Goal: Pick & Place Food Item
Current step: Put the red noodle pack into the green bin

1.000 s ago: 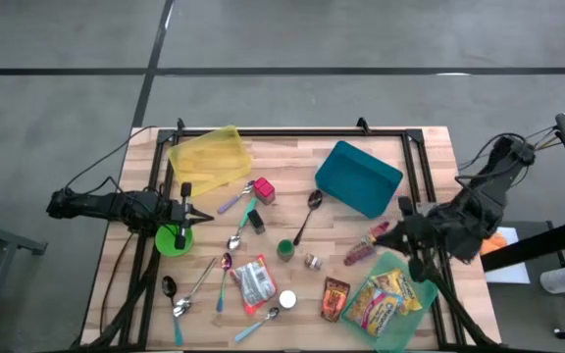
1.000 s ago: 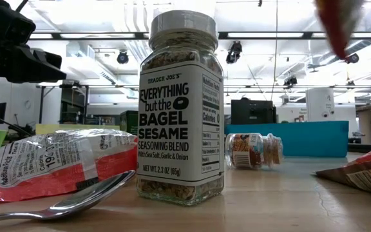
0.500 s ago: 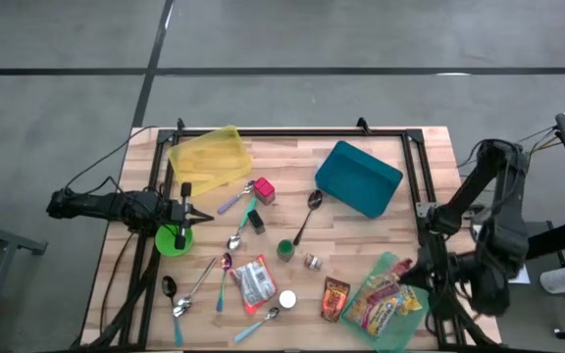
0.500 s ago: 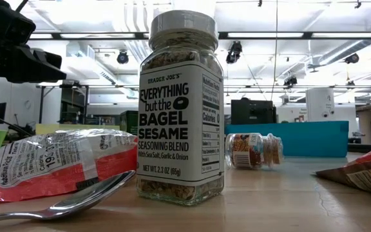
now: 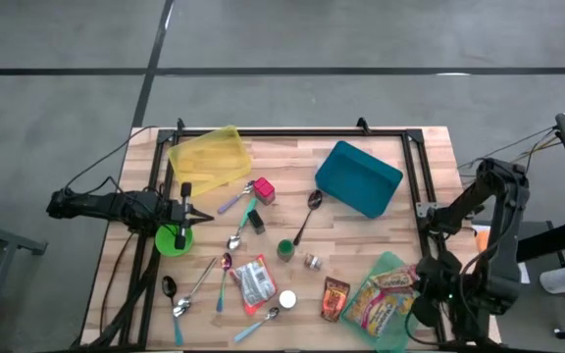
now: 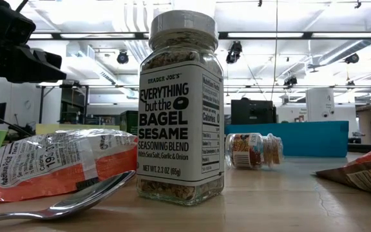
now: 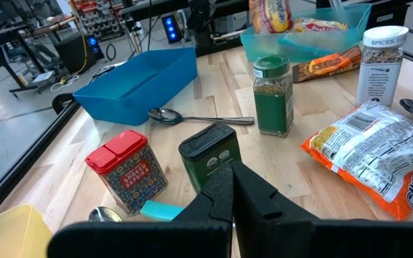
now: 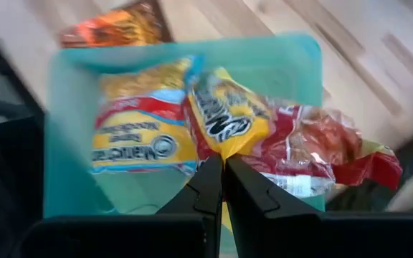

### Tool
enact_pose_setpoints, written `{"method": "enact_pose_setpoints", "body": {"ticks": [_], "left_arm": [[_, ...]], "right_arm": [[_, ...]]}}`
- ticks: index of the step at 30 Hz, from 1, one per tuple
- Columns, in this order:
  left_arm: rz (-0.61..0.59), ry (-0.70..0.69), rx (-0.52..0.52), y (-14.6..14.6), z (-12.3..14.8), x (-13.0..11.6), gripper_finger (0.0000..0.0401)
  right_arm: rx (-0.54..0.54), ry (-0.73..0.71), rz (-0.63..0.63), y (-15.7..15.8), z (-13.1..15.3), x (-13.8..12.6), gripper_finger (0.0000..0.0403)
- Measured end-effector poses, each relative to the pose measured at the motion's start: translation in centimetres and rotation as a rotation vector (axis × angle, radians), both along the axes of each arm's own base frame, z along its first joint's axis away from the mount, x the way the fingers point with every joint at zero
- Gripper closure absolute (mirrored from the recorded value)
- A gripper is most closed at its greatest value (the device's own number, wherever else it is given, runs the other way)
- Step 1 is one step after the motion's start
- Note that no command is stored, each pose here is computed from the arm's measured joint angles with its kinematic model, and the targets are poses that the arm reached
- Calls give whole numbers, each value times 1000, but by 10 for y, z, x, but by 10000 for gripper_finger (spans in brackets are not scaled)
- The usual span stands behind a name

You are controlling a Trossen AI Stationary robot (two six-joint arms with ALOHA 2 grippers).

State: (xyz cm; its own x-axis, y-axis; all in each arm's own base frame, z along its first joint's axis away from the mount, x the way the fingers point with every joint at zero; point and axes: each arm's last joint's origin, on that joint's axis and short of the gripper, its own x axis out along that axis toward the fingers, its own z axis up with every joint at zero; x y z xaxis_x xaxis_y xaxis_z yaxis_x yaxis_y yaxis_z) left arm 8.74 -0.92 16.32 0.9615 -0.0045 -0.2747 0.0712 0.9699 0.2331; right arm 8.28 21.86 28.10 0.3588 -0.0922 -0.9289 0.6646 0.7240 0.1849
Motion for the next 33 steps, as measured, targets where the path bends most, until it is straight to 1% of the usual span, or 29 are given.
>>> {"method": "enact_pose_setpoints", "body": {"ticks": [3, 6, 18, 24, 26, 27, 33], "left_arm": [[0, 0, 0, 0, 0, 0, 401], [0, 0, 0, 0, 0, 0, 401], [0, 0, 0, 0, 0, 0, 401], [0, 0, 0, 0, 0, 0, 401], [0, 0, 0, 0, 0, 0, 401], [0, 0, 0, 0, 0, 0, 401], [0, 0, 0, 0, 0, 0, 401]], "right_arm": [[21, 38, -69, 0, -5, -1, 390], [26, 45, -111, -3, -9, -2, 390], [13, 49, -132, -7, -19, -4, 390], [28, 68, -185, -9, -22, -5, 388], [34, 68, -195, -10, -22, -5, 374], [36, 68, -202, -10, -22, -6, 362], [49, 65, -192, -15, -19, -7, 257]]}}
